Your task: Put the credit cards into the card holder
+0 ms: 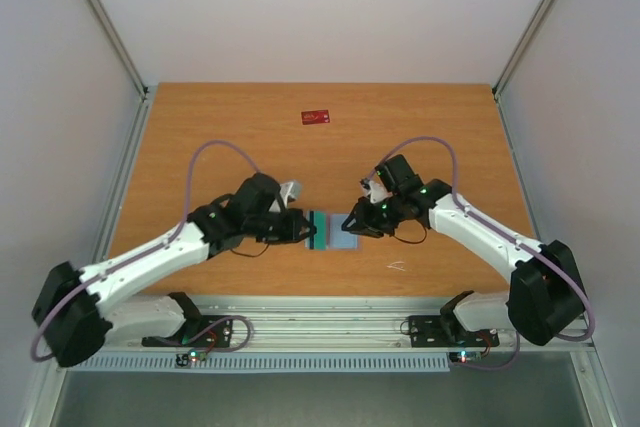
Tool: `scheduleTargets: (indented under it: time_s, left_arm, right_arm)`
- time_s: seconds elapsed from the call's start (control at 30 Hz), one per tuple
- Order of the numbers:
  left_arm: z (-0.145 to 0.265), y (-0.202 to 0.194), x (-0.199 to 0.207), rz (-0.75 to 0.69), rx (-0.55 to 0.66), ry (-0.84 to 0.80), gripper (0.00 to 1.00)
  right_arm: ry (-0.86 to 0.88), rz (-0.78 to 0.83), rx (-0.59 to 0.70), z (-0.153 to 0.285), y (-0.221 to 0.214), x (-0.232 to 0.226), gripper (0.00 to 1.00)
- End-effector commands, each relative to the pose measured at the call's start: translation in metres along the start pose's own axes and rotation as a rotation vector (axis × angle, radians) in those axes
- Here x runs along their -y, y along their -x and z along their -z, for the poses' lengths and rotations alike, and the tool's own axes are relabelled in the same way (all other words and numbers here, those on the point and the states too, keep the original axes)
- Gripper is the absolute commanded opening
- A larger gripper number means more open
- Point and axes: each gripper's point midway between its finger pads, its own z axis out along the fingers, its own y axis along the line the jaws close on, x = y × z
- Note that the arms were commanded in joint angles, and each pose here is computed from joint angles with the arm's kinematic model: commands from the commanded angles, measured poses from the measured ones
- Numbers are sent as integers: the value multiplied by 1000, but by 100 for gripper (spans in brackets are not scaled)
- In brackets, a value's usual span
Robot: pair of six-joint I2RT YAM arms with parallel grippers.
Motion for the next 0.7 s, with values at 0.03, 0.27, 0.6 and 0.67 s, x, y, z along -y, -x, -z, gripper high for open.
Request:
scheduleTargets:
  time_s: [0.03,0.27,0.6,0.67]
  left_arm:
    - [-26,30,25,-145,-77,-126,0]
    - [-72,56,-2,-106,-165,-152,0]
    - [-96,64,-51,-47,-210,-91,0]
    - [-98,63,-57,-39,-215,-83,0]
  right_arm:
    - [-72,-53,10,10,0,32,24]
    - [-40,-115,55,9,24,37,25]
    - [-48,-229,54,-31,49,63,24]
    - [-36,-245,34,-40,50,66,24]
